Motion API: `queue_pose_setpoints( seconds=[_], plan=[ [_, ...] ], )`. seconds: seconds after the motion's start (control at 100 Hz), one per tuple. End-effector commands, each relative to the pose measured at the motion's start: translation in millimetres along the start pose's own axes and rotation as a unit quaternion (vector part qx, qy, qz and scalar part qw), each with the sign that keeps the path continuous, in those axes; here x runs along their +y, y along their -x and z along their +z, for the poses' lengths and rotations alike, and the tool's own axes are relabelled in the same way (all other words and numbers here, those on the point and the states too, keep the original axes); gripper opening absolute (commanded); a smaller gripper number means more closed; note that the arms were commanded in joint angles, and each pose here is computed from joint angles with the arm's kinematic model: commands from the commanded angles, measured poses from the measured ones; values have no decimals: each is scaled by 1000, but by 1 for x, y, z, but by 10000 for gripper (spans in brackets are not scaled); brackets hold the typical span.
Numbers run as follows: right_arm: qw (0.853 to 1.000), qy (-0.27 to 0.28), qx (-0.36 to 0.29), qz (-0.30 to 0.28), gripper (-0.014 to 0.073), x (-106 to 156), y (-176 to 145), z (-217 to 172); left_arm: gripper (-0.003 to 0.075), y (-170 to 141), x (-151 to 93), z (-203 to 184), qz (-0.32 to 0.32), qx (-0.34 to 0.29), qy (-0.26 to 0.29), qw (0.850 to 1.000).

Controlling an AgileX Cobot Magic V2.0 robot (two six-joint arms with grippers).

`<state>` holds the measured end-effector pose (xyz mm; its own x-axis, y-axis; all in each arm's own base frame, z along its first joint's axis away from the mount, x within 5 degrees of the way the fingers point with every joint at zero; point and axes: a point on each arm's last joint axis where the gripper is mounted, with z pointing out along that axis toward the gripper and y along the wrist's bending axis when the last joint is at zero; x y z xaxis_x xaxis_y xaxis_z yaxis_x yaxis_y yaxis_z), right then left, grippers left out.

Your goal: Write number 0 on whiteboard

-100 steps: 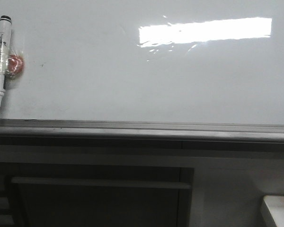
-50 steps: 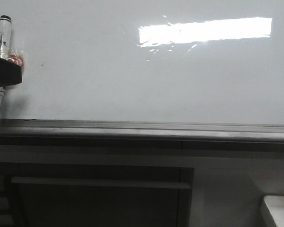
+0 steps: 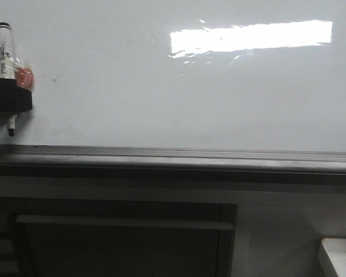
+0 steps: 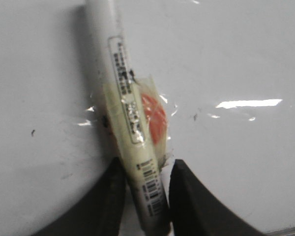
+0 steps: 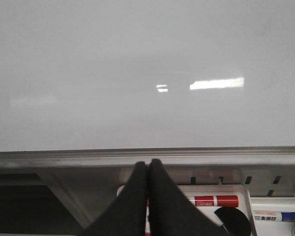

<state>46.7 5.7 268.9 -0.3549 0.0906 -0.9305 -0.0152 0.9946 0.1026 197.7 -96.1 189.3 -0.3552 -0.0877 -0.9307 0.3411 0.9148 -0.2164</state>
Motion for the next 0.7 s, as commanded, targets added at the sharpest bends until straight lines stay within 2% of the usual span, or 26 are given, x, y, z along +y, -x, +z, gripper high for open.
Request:
queue_pose_setpoints(
  seconds=[0.0,0.07,0.13,0.28,0.4,0.47,0.53,0.6,0.69],
  plan=[
    [1000,5,-26,9,-50,2,11,-1,-17,7,-2,4,-5,-11,-3,1000],
    [999,25,-20,22,-50,5,10,-1,-20,8,-5,2,11,-14,-16,1000],
    [998,59,-15,9,-50,12,11,-3,-20,12,-9,-1,36,-23,-37,998],
    [980,193,-33,-25,-50,36,19,-14,-20,27,-23,-18,116,-69,-101,986],
    [961,265,-70,-33,-49,48,33,-23,-20,38,-38,-37,212,-112,-163,957],
    [953,288,-73,-58,-44,51,41,-25,-20,42,-47,-50,280,-139,-204,928],
    [944,311,-72,-86,-24,54,48,-26,-20,44,-53,-60,310,-158,-233,908],
    [932,342,-66,-103,30,59,56,-27,-20,47,-58,-71,322,-173,-256,895],
    [910,390,-51,-132,148,67,63,-24,-20,48,-61,-82,329,-179,-276,885]
  ],
)
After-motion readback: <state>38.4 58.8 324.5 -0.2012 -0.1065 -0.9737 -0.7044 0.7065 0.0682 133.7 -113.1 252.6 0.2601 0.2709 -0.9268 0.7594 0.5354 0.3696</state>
